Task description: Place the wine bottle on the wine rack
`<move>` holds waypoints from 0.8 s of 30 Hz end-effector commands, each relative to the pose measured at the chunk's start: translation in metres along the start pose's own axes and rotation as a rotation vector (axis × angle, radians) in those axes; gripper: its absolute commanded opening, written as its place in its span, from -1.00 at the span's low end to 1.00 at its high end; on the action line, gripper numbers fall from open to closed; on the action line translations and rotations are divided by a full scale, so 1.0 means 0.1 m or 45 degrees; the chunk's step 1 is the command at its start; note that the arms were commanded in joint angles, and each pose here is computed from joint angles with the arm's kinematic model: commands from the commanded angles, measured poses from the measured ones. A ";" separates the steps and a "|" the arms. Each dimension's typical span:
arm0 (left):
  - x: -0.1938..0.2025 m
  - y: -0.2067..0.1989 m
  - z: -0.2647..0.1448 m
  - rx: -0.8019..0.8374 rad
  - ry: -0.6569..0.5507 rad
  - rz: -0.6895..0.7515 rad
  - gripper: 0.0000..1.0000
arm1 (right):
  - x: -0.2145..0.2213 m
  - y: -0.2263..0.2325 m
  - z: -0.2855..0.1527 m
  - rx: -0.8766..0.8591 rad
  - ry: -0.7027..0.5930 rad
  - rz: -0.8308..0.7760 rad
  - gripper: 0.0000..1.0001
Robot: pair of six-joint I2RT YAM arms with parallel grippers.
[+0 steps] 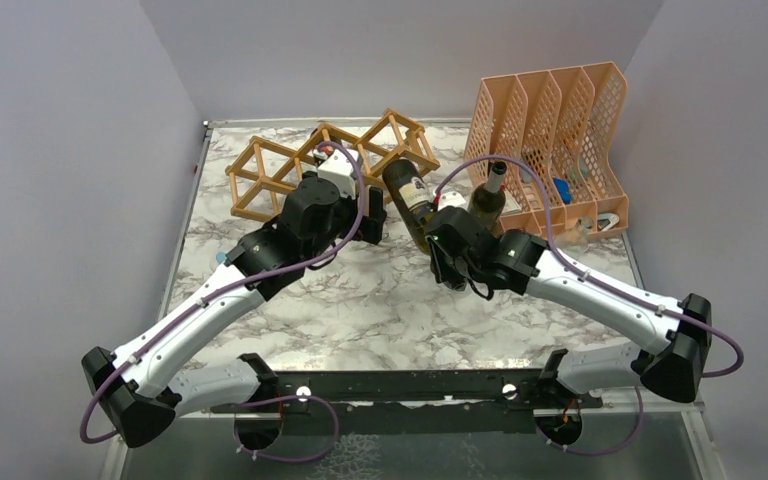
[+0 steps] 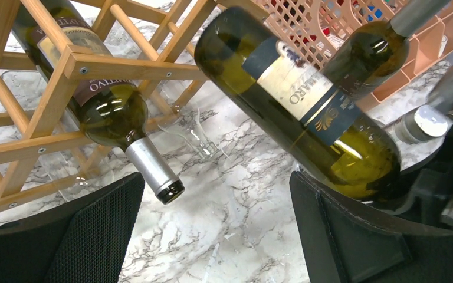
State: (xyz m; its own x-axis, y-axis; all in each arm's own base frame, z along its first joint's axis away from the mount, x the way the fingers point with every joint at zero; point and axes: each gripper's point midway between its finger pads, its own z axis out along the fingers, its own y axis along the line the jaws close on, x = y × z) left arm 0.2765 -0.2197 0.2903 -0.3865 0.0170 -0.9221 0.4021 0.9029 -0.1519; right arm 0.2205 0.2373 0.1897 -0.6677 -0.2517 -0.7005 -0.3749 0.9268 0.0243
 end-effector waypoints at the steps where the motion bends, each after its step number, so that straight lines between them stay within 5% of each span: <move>1: -0.16 -0.01 -0.06 0.006 -0.029 -0.058 0.98 | -0.17 0.10 0.05 -0.016 -0.061 0.118 -0.98; 24: -0.47 0.35 -0.28 -0.193 -0.110 0.057 0.98 | -0.44 0.16 0.40 0.064 -0.114 0.267 -0.98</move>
State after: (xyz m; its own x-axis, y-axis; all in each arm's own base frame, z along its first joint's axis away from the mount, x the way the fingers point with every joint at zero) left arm 0.2876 -0.1901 0.3173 -0.3400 0.0497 -0.9391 0.3124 0.9478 -0.0630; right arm 0.2306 0.2490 0.1494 -0.7667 -0.1846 -0.6149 -0.2627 0.9641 0.0381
